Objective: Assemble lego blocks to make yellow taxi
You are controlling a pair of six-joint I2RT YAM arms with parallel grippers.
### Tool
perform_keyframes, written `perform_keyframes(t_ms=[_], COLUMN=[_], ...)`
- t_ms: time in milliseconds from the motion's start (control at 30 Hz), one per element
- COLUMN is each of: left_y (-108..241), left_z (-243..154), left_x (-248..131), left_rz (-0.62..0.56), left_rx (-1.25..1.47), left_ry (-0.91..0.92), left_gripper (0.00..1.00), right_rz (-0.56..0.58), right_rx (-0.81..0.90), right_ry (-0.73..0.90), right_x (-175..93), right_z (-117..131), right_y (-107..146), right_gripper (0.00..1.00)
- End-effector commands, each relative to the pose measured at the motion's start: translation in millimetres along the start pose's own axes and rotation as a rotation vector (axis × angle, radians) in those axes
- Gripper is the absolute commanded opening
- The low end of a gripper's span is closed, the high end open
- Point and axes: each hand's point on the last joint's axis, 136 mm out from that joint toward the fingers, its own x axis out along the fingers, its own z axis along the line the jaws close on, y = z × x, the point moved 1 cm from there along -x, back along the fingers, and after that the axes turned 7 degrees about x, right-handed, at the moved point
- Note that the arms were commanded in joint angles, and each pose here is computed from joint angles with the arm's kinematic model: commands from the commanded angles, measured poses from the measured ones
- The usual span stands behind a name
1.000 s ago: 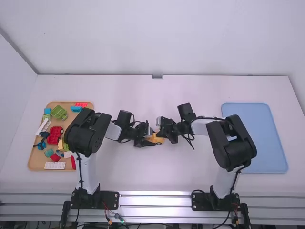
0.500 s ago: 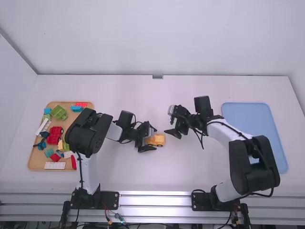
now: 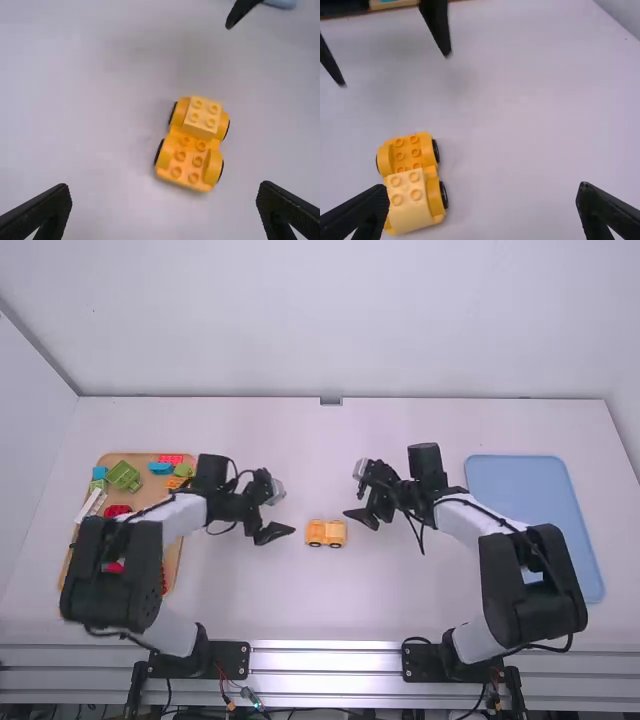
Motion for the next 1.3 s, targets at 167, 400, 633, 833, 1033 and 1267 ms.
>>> perform_keyframes(t_ms=[167,400,633,833,1033,1267], left_y=[9,111,153,164,195,236], left_z=[37,49,28,18,18,23], left_x=[-109,-232,-295,-307,-305,-290], left_rz=[0.05,0.253,0.327,0.356,0.471,0.592], left_rx=[-0.349,-1.12,-1.309,-1.355,-1.453,-1.533], left_ry=[-0.391,-1.077,-1.34,-1.241,-1.142,-0.985], left_gripper=[0.99,0.99,0.99,0.8,0.66,0.47], right_rz=[-0.049,-0.084,-0.068,-0.021,-0.022,-0.019], right_rx=[0.023,-0.022,-0.008,0.065,0.063,0.066], right_ry=[0.026,0.055,0.103,0.193,0.193,0.192], right_x=[-1,-3,-4,-6,-7,-7], right_z=[-7,-14,-24,-41,-42,-42], right_y=[-12,-22,-24,-21,-23,-22], right_gripper=[0.99,0.99,0.99,0.98,0.99,0.99])
